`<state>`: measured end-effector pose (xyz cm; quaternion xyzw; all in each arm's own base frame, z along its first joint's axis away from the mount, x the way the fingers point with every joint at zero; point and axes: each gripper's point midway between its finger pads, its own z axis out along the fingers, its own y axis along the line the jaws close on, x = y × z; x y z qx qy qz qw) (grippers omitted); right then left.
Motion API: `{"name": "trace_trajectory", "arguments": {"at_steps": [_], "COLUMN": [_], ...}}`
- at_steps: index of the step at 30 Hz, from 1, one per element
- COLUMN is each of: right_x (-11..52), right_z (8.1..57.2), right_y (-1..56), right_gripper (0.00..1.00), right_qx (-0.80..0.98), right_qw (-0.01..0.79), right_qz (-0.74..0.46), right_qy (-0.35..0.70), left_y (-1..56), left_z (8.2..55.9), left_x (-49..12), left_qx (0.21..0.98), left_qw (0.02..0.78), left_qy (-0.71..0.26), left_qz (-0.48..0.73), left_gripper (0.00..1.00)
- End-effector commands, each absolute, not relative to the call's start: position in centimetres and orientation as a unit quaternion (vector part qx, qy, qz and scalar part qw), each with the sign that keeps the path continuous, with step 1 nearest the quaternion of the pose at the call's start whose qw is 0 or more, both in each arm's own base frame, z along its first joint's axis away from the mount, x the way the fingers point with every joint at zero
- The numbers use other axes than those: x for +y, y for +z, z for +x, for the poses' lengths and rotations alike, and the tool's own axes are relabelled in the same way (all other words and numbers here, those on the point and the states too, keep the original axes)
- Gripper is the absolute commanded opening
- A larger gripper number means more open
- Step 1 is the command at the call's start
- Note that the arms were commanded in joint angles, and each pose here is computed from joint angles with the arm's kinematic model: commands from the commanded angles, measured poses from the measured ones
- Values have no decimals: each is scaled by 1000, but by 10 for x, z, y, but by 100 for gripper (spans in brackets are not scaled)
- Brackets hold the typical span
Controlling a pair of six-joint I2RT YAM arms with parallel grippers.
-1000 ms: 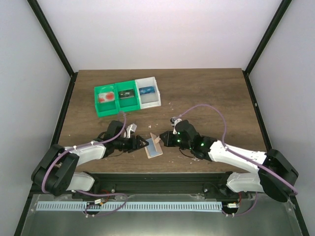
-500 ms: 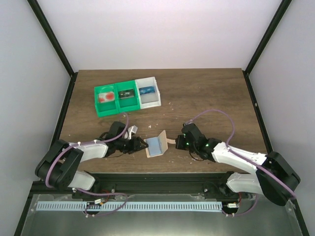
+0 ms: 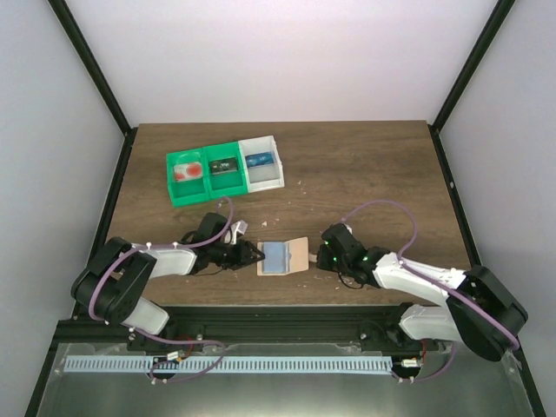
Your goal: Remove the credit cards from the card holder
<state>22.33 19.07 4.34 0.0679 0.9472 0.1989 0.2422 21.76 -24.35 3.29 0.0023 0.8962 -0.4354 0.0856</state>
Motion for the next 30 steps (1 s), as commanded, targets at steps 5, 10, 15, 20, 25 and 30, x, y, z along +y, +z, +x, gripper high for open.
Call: {"name": "trace_trajectory", "arguments": {"at_steps": [5, 10, 15, 20, 25, 30], "right_x": [198, 215, 251, 283, 279, 269], "right_z": [232, 236, 230, 226, 234, 238], "right_y": [76, 120, 170, 153, 123, 90], "right_gripper": [32, 44, 38, 32, 26, 15], "right_qx": [943, 935, 909, 906, 918, 933], "right_qw": [254, 265, 292, 269, 272, 262], "right_qz": [49, 31, -10, -56, -63, -55], "right_qy": [207, 233, 296, 322, 282, 241], "left_y": [39, 41, 46, 48, 48, 47], "left_z": [225, 224, 225, 225, 223, 224], "left_x": [-253, -256, -258, -259, -258, -256], "left_qx": [890, 887, 884, 883, 884, 885], "left_qw": [98, 96, 100, 100, 100, 102], "left_qy": [-445, -452, -456, -458, -457, -453], "left_qz": [16, 18, 20, 20, 19, 16], "left_gripper": [32, 31, 30, 30, 30, 30]}}
